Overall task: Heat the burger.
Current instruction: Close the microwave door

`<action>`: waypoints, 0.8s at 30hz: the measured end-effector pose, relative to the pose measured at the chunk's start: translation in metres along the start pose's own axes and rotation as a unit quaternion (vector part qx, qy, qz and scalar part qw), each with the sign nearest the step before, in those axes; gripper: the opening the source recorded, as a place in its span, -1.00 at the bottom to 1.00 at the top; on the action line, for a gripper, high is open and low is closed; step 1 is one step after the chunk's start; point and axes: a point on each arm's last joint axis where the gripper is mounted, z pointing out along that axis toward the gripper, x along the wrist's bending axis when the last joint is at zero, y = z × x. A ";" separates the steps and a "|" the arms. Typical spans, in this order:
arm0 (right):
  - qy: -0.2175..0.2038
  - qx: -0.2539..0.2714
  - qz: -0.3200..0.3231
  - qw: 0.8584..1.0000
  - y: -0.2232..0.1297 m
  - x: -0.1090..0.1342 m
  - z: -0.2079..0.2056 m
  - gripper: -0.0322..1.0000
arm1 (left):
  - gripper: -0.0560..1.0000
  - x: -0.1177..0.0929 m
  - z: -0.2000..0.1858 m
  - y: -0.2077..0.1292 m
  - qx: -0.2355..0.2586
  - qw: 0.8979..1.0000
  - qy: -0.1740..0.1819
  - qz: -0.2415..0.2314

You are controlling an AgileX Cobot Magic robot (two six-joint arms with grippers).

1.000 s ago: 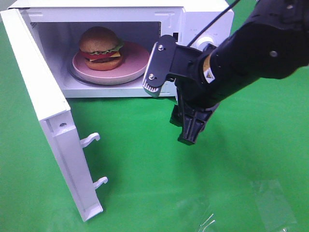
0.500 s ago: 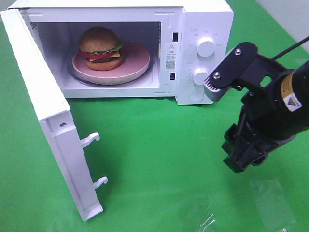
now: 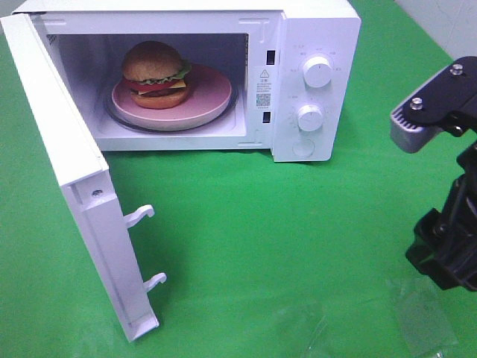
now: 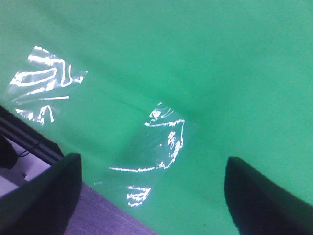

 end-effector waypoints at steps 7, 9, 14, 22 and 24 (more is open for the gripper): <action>0.003 -0.017 0.022 1.000 -0.020 -0.006 -0.028 0.53 | 0.98 0.000 0.000 0.000 0.000 1.000 0.000 0.000; 0.002 -0.025 0.027 0.999 -0.026 -0.008 -0.036 0.53 | 0.98 0.000 0.000 0.000 0.000 1.000 0.000 0.000; -0.008 -0.036 0.087 0.996 -0.041 -0.022 -0.048 0.53 | 0.98 0.000 0.000 0.000 0.000 1.000 0.000 0.000; -0.050 -0.057 0.170 0.983 -0.078 -0.038 -0.053 0.53 | 0.98 0.000 0.000 0.000 0.000 1.000 0.000 0.000; -0.056 -0.073 0.189 0.978 -0.089 -0.038 -0.057 0.53 | 0.98 0.000 0.000 0.000 0.000 1.000 0.000 0.000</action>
